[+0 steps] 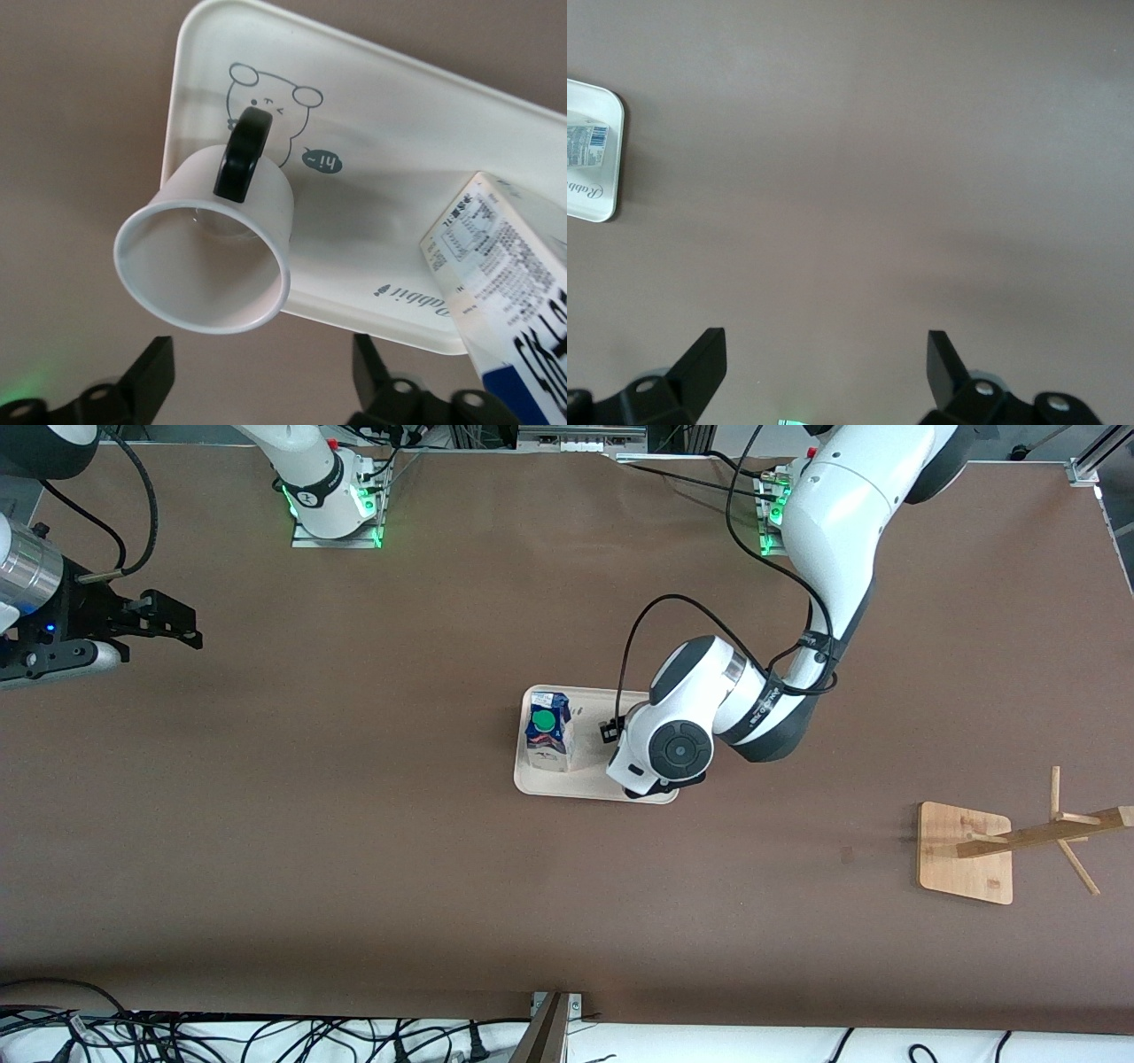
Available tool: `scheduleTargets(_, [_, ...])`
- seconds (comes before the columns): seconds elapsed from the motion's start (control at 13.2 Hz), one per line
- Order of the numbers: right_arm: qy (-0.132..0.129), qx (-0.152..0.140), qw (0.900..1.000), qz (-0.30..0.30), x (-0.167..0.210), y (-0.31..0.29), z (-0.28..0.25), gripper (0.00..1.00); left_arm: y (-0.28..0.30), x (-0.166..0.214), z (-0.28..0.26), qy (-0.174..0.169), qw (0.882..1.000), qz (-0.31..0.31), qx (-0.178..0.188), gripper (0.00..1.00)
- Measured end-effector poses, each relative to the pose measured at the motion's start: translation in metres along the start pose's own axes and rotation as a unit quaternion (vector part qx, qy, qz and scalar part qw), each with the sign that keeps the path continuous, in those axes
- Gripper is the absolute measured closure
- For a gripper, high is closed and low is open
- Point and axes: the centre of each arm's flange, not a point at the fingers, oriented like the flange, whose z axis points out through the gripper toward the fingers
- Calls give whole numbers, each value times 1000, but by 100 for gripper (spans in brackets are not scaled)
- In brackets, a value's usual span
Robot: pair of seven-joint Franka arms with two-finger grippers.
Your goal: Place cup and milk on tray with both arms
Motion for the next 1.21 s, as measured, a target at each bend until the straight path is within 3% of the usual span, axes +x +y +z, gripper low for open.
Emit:
scheduleTargets(0.3, [1,0,1000,0,0,0,-1,0,-36,-18,-86,53,998,43,6,0])
scheduleTargets(0.45, [1,0,1000,0,1,1,-1,0,-84,-26,-147,78,997,26,5,0])
scheduleTargets(0.6, [2,0,1000,0,1,0,-1,0,-135,-35,-191,81,997,8,10,0])
scheduleTargets(0.91, [5,-1,1000,1,2,1,-2,0,-210,-77,-264,108,989,101,22,0])
scheduleTargets(1.06, [13,-2,1000,1,3,1,-3,0,-262,-80,-288,129,980,149,23,0])
scheduleTargets(1.21, [16,-3,1000,1,4,1,-4,0,-313,-80,-297,177,972,153,23,0])
